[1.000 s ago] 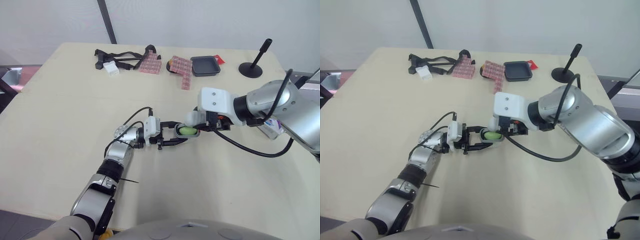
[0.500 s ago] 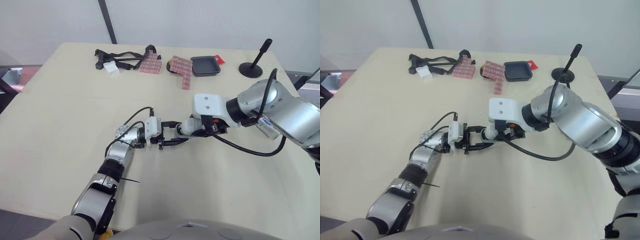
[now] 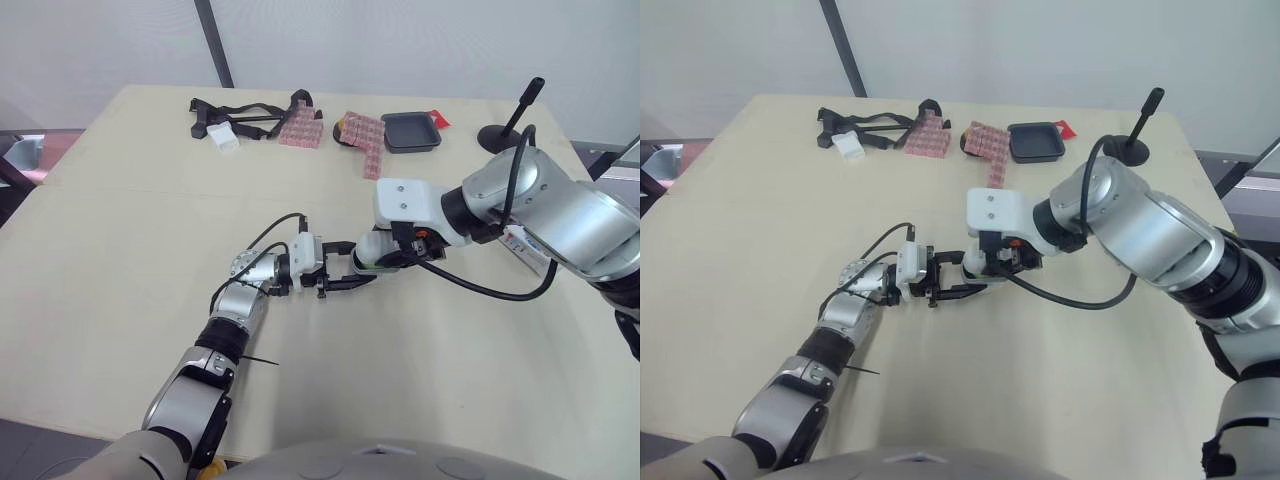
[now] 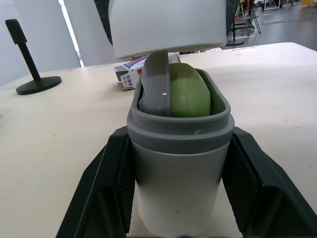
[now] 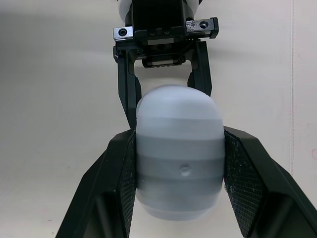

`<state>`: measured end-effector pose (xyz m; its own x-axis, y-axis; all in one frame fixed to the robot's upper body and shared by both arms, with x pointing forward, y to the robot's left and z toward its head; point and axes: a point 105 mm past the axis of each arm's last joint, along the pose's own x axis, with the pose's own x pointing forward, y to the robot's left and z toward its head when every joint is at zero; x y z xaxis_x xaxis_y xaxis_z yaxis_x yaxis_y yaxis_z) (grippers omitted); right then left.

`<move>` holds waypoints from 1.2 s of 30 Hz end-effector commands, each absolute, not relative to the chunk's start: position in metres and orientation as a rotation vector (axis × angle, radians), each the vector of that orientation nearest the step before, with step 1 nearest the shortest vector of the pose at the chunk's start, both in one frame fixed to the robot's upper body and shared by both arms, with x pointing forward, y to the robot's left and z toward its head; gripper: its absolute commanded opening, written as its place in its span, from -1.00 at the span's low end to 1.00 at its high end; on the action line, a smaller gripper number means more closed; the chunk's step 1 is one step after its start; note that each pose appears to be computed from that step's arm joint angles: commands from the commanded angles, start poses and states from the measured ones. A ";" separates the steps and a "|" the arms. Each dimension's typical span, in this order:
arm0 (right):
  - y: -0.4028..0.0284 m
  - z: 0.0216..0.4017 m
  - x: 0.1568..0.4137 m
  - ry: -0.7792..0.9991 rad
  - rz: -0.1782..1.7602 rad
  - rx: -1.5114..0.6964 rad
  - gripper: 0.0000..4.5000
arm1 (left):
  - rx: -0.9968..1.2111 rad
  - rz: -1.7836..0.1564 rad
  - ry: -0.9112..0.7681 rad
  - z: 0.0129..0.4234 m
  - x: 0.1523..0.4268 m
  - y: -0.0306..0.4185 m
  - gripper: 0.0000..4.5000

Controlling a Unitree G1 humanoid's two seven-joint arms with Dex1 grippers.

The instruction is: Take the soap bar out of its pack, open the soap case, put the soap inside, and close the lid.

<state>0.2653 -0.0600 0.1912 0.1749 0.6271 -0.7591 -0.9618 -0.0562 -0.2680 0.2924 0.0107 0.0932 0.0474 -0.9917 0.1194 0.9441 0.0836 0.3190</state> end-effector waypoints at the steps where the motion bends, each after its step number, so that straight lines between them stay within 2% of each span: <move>1: -0.056 0.201 0.265 0.428 1.373 -0.946 -0.12 | 0.199 -1.480 -0.385 0.104 0.295 0.011 -0.14; 36: -0.053 0.189 0.270 0.422 1.414 -0.967 -0.12 | 0.200 -1.455 -0.376 0.105 0.298 0.013 -0.14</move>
<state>0.2698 -0.0526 0.1841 0.1544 0.6245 -0.7656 -0.9506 -0.1172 -0.2873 0.2958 0.0124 0.0942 0.0723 -0.9909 0.1134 0.9431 0.1049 0.3155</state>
